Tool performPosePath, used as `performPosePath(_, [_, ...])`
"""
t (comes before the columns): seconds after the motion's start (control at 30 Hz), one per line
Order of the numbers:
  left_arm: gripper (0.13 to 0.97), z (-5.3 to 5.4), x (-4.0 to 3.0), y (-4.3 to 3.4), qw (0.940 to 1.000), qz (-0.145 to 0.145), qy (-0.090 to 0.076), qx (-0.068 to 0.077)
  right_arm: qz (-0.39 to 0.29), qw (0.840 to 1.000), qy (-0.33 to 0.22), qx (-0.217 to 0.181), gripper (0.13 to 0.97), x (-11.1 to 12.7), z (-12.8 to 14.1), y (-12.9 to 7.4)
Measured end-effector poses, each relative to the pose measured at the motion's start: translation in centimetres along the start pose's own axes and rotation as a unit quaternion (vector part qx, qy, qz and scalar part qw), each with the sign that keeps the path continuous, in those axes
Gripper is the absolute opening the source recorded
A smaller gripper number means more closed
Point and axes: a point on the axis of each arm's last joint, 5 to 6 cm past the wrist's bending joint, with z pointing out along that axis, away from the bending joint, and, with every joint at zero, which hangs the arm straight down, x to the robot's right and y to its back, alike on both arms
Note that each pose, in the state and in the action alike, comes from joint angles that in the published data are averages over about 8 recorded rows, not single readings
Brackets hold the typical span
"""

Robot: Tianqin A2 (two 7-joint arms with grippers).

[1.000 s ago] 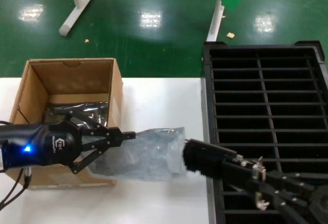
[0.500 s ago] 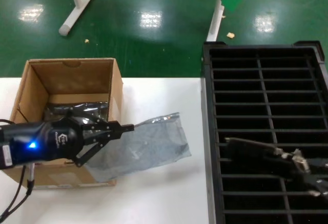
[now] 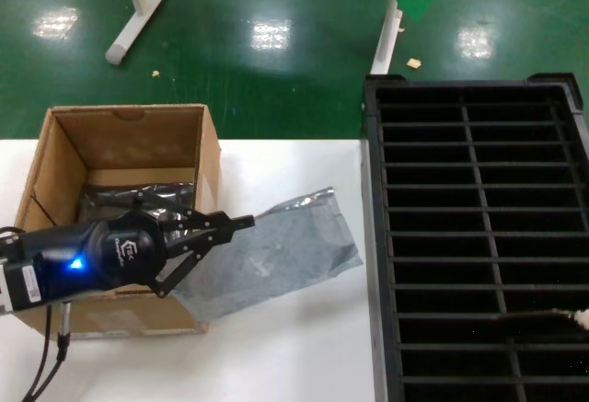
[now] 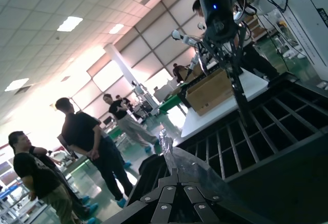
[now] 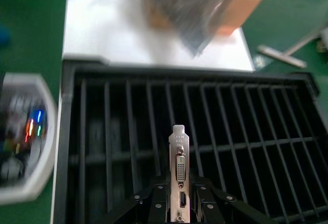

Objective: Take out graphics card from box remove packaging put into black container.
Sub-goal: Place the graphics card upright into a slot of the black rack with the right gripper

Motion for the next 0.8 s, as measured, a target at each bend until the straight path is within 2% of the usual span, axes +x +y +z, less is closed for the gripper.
performPosePath(0.13, [0.142,-0.2,0.49,0.1,0.9999,-0.004,-0.01,-0.001,-0.048,0.998,-0.009,-0.034,0.203,1.4,0.1,-1.1])
performPosePath(0.3, [0.142,-0.8,0.97,0.32,0.9996,-0.01,-0.022,-0.011,-0.081,0.995,-0.012,-0.053,0.203,2.6,-0.2,-2.1])
performPosePath(0.57, [0.142,-1.6,1.74,0.81,0.9986,-0.02,-0.039,-0.03,-0.094,0.993,-0.024,-0.066,0.203,3.4,-1.2,-2.9])
performPosePath(0.8, [0.142,-1.6,2.05,1.05,0.9979,-0.026,-0.048,-0.034,-0.09,0.992,-0.031,-0.077,0.203,3.5,-1.4,-2.9])
